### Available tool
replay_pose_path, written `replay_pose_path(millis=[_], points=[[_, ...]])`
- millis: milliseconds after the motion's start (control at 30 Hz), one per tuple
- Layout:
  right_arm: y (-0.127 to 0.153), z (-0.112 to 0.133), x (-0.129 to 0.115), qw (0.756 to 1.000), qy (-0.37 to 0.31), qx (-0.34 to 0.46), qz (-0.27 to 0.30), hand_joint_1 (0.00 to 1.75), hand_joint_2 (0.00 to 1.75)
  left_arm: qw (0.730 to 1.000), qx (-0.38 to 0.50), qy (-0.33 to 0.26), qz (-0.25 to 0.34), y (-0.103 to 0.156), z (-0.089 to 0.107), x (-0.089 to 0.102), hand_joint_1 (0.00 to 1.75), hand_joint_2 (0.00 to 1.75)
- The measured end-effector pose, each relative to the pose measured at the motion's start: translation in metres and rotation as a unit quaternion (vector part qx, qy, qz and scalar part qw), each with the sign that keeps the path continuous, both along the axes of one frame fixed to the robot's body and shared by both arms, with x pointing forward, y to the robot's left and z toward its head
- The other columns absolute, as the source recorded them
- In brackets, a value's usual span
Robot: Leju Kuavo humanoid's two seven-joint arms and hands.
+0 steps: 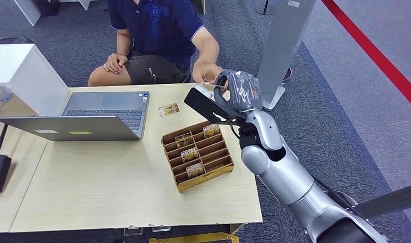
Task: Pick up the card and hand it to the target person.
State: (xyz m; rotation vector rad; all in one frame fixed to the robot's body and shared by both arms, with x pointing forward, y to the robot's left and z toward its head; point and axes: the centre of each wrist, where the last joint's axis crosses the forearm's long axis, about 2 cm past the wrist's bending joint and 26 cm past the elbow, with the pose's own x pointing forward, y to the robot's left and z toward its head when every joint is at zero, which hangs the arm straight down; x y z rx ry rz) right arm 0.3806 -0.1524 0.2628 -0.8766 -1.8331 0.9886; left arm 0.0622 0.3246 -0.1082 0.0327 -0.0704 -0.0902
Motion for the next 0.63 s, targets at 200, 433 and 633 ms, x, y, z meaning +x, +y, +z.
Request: replay_pose_path(millis=[200, 433, 633], points=[[0.009, -0.009, 0.009, 1.0, 0.016, -0.009, -0.002, 0.35, 1.75, 1.0, 0.0, 0.005, 0.006, 0.001, 0.0, 0.0, 0.0, 0.0], [0.012, -0.021, 0.014, 0.999, 0.035, -0.015, -0.003, 0.0, 1.75, 1.0, -0.002, 0.012, 0.002, 0.002, 0.0, 0.0, 0.0, 0.0], [0.014, -0.027, 0.015, 0.999, 0.043, -0.016, -0.003, 0.0, 1.75, 1.0, 0.002, 0.012, 0.012, 0.002, 0.0, -0.001, 0.0, 0.0]])
